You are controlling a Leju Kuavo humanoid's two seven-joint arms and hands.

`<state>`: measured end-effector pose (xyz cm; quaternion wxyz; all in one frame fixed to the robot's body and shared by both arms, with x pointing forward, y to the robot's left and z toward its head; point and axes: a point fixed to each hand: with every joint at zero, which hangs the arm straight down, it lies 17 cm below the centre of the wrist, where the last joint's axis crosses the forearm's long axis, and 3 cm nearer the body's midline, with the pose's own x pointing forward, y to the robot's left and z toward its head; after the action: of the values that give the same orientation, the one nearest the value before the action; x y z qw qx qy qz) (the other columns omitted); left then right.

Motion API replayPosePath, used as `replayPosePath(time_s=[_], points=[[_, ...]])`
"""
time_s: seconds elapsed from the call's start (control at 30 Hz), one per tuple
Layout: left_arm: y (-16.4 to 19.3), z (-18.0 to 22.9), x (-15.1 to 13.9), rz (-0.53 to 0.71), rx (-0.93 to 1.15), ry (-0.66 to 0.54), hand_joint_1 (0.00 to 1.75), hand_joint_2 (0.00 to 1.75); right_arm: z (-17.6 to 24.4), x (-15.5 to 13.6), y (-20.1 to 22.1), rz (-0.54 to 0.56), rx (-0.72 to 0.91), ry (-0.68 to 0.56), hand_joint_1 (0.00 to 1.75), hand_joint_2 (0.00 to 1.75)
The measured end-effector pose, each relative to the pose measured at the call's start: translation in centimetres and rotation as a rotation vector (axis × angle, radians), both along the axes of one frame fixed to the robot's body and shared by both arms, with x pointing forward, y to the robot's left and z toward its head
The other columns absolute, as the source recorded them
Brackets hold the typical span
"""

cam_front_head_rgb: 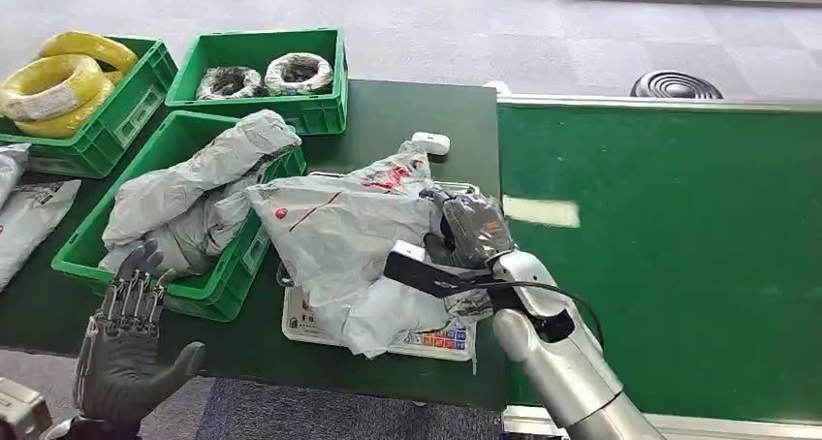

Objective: Moved the parcel from conveyor to table for the left to box.

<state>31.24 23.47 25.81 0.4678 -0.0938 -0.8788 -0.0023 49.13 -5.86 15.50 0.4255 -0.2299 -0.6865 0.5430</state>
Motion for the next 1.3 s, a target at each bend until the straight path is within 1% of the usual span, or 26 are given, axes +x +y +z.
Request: replayPosePath(time_s=[0.17, 0.3, 0.43, 0.5, 0.53, 0.63, 0.73, 0.8, 0.9, 1.03, 1.17, 1.23, 1.3], points=[[0.0, 0.5, 0.2, 0.003, -0.005, -0.011, 0.00, 1.75, 0.2, 0.3, 0.3, -0.008, 0.001, 0.001, 0.00, 1.75], [-0.2, 0.9, 0.6, -0.001, 0.013, -0.012, 0.00, 1.75, 0.5, 1.5, -1.0, -0.099, -0.007, -0.013, 0.00, 1.75], [-0.6, 0.1, 1.8, 0.078, 0.169, 0.016, 0.00, 1.75, 0.9, 2.4, -2.2, -0.158, -0.016, -0.036, 0.00, 1.75], [-1.1, -0.1, 2.7, 0.117, 0.254, 0.028, 0.00, 1.75, 1.4, 2.6, -2.0, -0.146, 0.046, -0.030, 0.00, 1.75], [-1.6, -0.1, 3.2, 0.123, 0.285, 0.028, 0.00, 1.75, 1.9, 2.6, -1.8, -0.131, 0.102, -0.020, 0.00, 1.75], [-3.7, 0.6, 5.2, 0.114, 0.342, 0.009, 0.00, 1.75, 3.4, 1.9, -0.9, -0.052, 0.302, 0.042, 0.00, 1.75], [-6.0, 1.1, 7.5, 0.095, 0.390, -0.015, 0.00, 1.75, 5.2, 0.7, -0.9, 0.007, 0.457, 0.052, 0.00, 1.75], [-7.3, 1.2, 8.4, 0.075, 0.412, -0.027, 0.00, 1.75, 5.6, 0.4, -1.1, 0.011, 0.487, 0.047, 0.00, 1.75], [-8.3, 1.0, 9.1, 0.059, 0.441, -0.032, 0.00, 1.75, 6.0, 0.1, -1.5, 0.009, 0.521, 0.044, 0.00, 1.75], [-10.2, 0.5, 11.0, 0.100, 0.581, -0.030, 0.00, 1.75, 6.7, -0.9, -2.1, 0.026, 0.598, 0.045, 0.00, 1.75], [-12.3, 0.8, 11.6, 0.075, 0.619, -0.051, 0.00, 1.75, 6.8, -1.7, -2.5, 0.033, 0.614, 0.037, 0.00, 1.75], [-12.6, 0.6, 12.1, 0.083, 0.637, -0.038, 0.00, 1.75, 6.9, -2.0, -2.8, 0.039, 0.632, 0.039, 0.00, 1.75], [-12.9, 0.0, 13.0, 0.099, 0.669, 0.004, 0.00, 1.75, 7.1, -2.5, -3.0, 0.049, 0.663, 0.038, 0.00, 1.75]])
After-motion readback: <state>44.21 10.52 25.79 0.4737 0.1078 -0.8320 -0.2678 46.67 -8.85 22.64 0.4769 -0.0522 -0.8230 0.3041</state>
